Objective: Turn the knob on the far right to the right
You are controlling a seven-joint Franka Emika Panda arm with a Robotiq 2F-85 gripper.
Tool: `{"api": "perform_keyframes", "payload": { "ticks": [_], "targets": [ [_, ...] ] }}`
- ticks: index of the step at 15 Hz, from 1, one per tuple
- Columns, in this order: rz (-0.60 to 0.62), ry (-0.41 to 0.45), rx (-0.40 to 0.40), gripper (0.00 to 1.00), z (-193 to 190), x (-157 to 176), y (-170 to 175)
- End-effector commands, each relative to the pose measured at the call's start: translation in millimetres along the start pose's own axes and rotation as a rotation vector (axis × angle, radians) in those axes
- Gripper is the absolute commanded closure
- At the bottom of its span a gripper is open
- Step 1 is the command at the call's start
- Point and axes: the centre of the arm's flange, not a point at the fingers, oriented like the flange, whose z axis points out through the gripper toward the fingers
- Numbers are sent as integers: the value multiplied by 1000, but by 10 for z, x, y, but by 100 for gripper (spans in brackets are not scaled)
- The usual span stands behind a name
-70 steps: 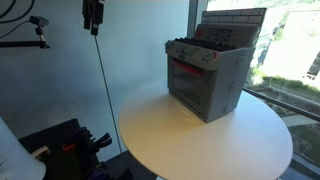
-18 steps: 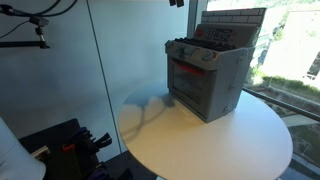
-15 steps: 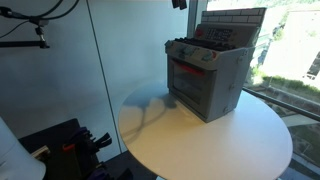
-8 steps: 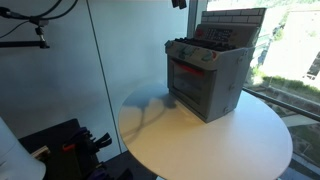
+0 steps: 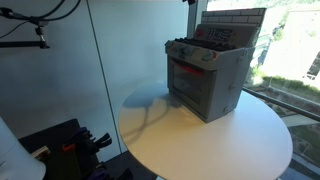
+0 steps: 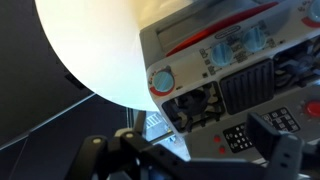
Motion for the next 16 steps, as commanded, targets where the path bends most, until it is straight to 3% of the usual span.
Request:
{"api": "perform_keyframes", "payload": {
  "ticks": [1, 10, 16],
  "targets": [
    [75, 69, 8, 0, 87, 97, 68],
    [215, 113, -13, 0, 540, 240, 404],
    [221, 111, -30, 0, 872, 236, 477]
  ]
}}
